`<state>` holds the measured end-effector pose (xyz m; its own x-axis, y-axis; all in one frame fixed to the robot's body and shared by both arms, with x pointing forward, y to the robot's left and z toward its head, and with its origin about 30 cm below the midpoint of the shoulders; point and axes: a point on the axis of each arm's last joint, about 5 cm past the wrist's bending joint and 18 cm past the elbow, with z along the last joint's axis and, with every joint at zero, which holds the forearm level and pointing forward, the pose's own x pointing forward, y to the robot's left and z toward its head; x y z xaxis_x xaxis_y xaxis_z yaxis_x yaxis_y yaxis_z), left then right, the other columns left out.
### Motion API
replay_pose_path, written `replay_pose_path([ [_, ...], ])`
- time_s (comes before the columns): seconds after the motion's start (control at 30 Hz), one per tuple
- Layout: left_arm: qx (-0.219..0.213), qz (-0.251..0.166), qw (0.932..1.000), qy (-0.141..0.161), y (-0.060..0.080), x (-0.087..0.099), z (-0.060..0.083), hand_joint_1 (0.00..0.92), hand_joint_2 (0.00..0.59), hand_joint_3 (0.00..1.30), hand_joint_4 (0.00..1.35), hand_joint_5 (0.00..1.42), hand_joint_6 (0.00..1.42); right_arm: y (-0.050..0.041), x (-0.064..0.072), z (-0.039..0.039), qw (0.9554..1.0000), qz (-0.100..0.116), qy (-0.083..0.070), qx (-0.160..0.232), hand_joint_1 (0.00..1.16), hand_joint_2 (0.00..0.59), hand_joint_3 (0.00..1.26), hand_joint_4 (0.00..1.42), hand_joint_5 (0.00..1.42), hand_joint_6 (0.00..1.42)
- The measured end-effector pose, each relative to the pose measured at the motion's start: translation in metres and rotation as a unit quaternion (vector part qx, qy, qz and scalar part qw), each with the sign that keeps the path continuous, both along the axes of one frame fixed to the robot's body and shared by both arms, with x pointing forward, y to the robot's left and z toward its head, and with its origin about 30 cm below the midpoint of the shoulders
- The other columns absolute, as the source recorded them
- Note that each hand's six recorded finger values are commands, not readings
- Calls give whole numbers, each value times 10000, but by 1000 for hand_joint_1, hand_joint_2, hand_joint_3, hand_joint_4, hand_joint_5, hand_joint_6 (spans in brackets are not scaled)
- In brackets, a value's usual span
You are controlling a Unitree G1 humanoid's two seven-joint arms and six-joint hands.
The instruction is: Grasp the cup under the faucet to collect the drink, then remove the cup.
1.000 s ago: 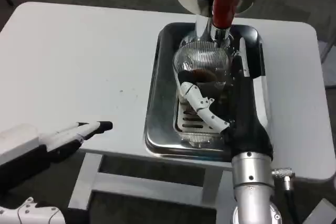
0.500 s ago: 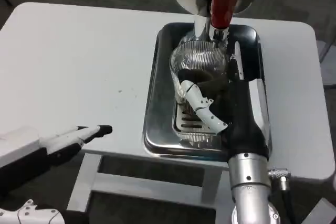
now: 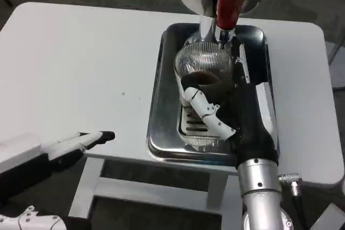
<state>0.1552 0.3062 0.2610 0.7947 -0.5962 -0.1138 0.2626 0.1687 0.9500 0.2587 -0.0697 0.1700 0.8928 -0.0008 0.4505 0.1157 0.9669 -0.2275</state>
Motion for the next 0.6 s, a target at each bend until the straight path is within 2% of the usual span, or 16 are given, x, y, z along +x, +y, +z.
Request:
replay_pose_path([
  [0.43, 32, 3, 10000, 71, -7, 1, 7, 0, 66, 0, 0, 0, 166, -13, 3, 0, 9999, 49, 13, -87, 635, 235, 0, 0, 0, 0],
  [0.6, 84, 0, 9999, 114, -6, 4, 18, 0, 66, 0, 0, 0, 166, 7, 6, 6, 9997, 8, 12, -225, 662, 231, 0, 0, 0, 61],
])
